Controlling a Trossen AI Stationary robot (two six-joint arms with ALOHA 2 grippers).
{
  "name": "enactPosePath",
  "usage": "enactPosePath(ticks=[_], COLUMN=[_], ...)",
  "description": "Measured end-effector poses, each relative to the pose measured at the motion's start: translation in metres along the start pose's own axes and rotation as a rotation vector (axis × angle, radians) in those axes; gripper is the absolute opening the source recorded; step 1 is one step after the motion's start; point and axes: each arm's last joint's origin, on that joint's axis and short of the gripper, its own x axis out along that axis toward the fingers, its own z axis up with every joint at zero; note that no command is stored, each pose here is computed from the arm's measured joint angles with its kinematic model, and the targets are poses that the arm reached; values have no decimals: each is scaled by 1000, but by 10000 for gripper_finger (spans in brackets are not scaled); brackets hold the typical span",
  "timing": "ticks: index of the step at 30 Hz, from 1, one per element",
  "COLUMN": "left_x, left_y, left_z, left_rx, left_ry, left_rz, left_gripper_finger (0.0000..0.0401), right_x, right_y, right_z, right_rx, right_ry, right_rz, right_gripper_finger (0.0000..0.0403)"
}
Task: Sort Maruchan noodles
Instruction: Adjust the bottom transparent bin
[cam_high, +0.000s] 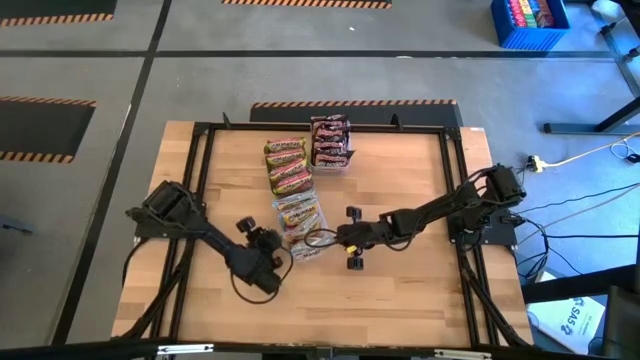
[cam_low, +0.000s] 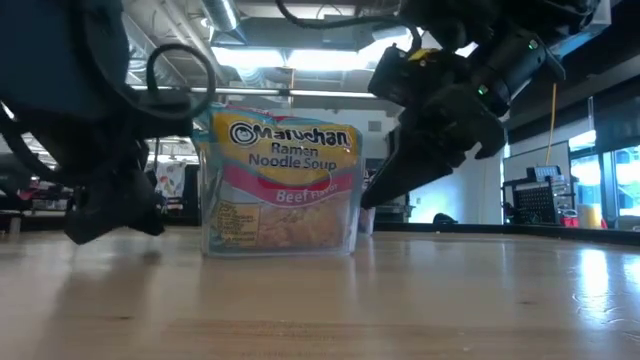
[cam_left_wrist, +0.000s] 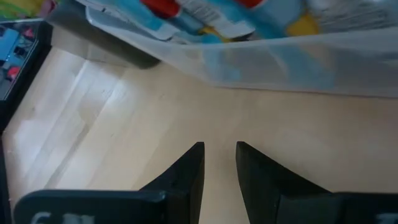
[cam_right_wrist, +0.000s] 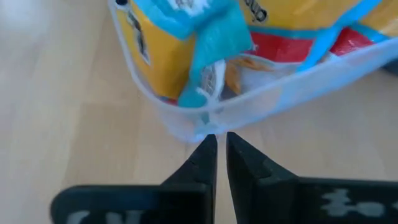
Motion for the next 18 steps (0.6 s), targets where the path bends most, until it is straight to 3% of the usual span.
enactPosePath(ticks=[9,18], left_x=[5,3], left_y=[3,11], left_z=[1,-5], left_rx=[2,62], left_ry=[-48,9], left_rz=[38,82], left_gripper_finger=[87,87], right_x=[12,31], right_y=[5,8], right_z=[1,-3], right_rx=[13,22], right_ry=[-71,-134], right_rz=[80,113], right_gripper_finger=[19,19])
